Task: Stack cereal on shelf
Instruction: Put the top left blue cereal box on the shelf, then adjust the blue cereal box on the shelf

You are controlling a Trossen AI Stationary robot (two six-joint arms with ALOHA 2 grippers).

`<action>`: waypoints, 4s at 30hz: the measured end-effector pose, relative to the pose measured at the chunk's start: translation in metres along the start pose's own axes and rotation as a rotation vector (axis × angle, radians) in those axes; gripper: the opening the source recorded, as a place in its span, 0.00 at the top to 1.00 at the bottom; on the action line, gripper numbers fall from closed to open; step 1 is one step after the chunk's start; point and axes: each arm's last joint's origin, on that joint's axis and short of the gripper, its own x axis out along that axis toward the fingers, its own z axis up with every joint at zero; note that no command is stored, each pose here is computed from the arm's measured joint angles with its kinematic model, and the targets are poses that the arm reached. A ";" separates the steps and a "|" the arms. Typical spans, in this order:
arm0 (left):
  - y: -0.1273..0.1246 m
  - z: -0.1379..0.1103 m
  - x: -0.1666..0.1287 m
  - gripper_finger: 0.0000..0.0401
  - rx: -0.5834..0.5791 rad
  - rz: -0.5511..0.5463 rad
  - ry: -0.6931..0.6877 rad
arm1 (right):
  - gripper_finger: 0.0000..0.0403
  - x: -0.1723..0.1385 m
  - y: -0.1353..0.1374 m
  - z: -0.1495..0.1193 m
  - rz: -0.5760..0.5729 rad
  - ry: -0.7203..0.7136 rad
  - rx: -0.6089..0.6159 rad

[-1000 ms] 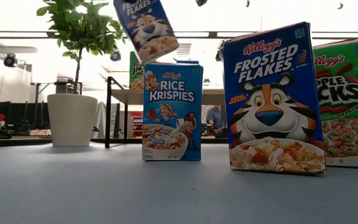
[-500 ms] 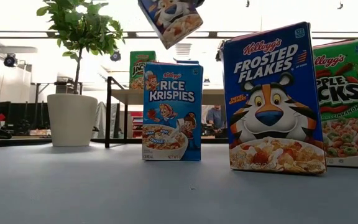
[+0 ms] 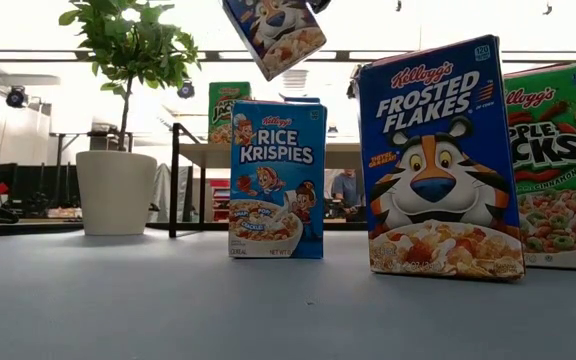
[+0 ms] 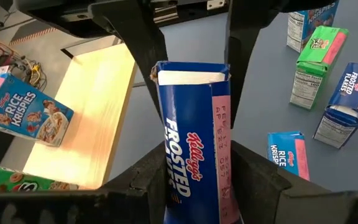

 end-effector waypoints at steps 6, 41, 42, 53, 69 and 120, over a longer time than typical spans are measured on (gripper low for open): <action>0.003 0.000 -0.003 0.56 0.047 0.041 -0.012 | 0.65 -0.003 -0.004 -0.001 -0.008 0.010 -0.037; -0.013 -0.040 -0.021 0.48 0.042 -0.022 -0.189 | 0.65 -0.096 -0.120 -0.192 -0.655 -0.288 0.305; -0.014 -0.043 -0.020 0.48 0.037 -0.023 -0.194 | 0.65 -0.095 -0.120 -0.192 -0.655 -0.286 0.305; -0.018 -0.063 -0.010 0.48 -0.041 -0.036 -0.281 | 0.53 -0.093 -0.118 -0.198 -0.643 -0.236 0.332; -0.026 -0.079 0.002 0.54 -0.065 -0.048 -0.273 | 0.43 -0.127 -0.111 -0.171 -0.634 -0.213 0.383; -0.037 -0.105 0.020 0.68 -0.065 -0.074 -0.291 | 0.97 -0.052 -0.082 -0.167 -0.773 0.251 0.163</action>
